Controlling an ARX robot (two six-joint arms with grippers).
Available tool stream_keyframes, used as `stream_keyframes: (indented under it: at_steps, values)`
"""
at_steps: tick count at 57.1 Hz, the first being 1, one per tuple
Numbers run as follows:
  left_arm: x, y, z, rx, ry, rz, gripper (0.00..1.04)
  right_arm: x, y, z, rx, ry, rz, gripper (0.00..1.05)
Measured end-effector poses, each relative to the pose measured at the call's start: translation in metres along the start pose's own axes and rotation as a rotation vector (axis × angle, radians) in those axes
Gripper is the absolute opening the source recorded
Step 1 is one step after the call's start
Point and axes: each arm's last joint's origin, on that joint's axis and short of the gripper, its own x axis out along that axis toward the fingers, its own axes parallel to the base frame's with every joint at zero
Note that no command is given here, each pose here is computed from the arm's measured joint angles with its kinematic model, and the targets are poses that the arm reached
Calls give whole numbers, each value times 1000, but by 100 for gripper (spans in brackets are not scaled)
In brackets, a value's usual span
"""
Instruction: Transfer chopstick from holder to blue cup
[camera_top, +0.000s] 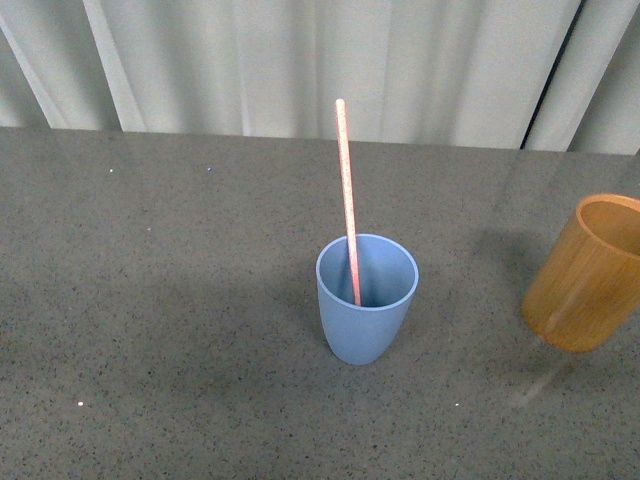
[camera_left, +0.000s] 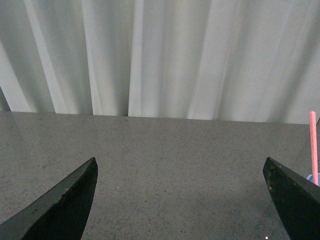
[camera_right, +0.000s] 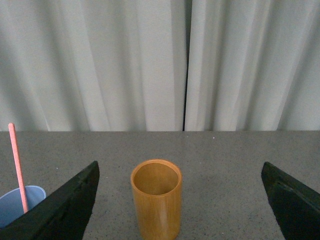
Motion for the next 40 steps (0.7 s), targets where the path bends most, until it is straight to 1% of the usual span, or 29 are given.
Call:
stream_keyframes:
  at_steps: [2,5,40]
  values:
    - [0,0,0,0,0,0,98,0,0,0,0,0,0,97]
    - [0,0,0,0,0,0,98,0,0,0,0,0,0,94]
    - [0,0,0,0,0,0,98,0,0,0,0,0,0,95]
